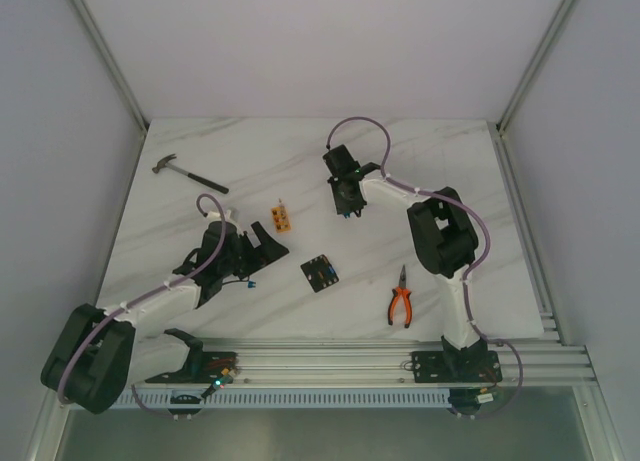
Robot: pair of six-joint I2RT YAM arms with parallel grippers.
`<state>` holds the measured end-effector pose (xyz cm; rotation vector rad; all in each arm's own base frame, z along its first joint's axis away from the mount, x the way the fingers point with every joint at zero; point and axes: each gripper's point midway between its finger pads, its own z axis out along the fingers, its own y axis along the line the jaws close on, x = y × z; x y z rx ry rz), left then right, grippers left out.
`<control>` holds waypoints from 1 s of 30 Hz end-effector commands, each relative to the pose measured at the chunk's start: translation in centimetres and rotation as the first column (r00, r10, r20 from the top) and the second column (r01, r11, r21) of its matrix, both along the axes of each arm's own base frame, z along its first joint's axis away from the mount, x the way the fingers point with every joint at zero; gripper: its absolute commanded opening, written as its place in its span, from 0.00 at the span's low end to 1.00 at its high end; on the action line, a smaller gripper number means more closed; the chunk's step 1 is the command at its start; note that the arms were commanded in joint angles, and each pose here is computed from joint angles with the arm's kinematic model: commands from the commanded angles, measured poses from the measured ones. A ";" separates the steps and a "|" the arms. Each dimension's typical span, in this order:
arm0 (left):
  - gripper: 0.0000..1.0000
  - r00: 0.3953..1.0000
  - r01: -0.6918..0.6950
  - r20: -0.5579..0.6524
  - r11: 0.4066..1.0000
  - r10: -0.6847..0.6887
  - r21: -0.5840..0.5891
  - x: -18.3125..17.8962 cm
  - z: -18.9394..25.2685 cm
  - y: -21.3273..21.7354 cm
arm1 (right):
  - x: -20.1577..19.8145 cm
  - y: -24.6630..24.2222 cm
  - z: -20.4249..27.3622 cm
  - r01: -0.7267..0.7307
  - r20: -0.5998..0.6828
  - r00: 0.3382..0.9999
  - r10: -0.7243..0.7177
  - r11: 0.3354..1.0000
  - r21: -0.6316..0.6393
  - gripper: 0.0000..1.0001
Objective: Snap on the fuse box
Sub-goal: Pick up the fuse from the center of the board.
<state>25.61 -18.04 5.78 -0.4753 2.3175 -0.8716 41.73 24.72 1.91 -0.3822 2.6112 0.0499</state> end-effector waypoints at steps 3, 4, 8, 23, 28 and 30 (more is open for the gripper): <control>1.00 0.999 0.026 0.031 0.999 -0.025 -0.022 0.0 1.1 -0.4 | -2.5 -0.7 -0.5 -0.032 -0.064 0.998 0.030 0.999 -0.035 0.23; 1.00 0.999 0.027 0.041 0.999 -0.026 -0.026 0.2 1.4 -0.4 | -2.5 -0.4 0.1 -0.034 -0.049 0.998 0.033 0.999 -0.018 0.23; 0.99 0.996 0.035 0.086 0.999 -0.031 -0.042 0.6 2.5 -0.7 | -2.9 0.8 2.8 -0.039 0.015 0.999 0.038 0.999 0.034 0.21; 0.80 0.893 -0.053 0.443 0.995 0.084 -0.081 3.0 9.6 -1.6 | -7.5 7.5 13.0 -0.114 0.262 0.965 0.016 0.924 0.365 0.21; 0.71 0.840 -0.066 0.534 0.996 0.091 -0.065 2.8 11.4 -2.1 | -9.0 9.0 15.7 -0.141 0.309 0.951 -0.010 0.875 0.463 0.21; 0.66 0.826 -0.055 0.558 0.997 0.078 -0.058 2.7 11.7 -2.5 | -9.4 9.4 16.3 -0.149 0.322 0.947 -0.015 0.865 0.479 0.21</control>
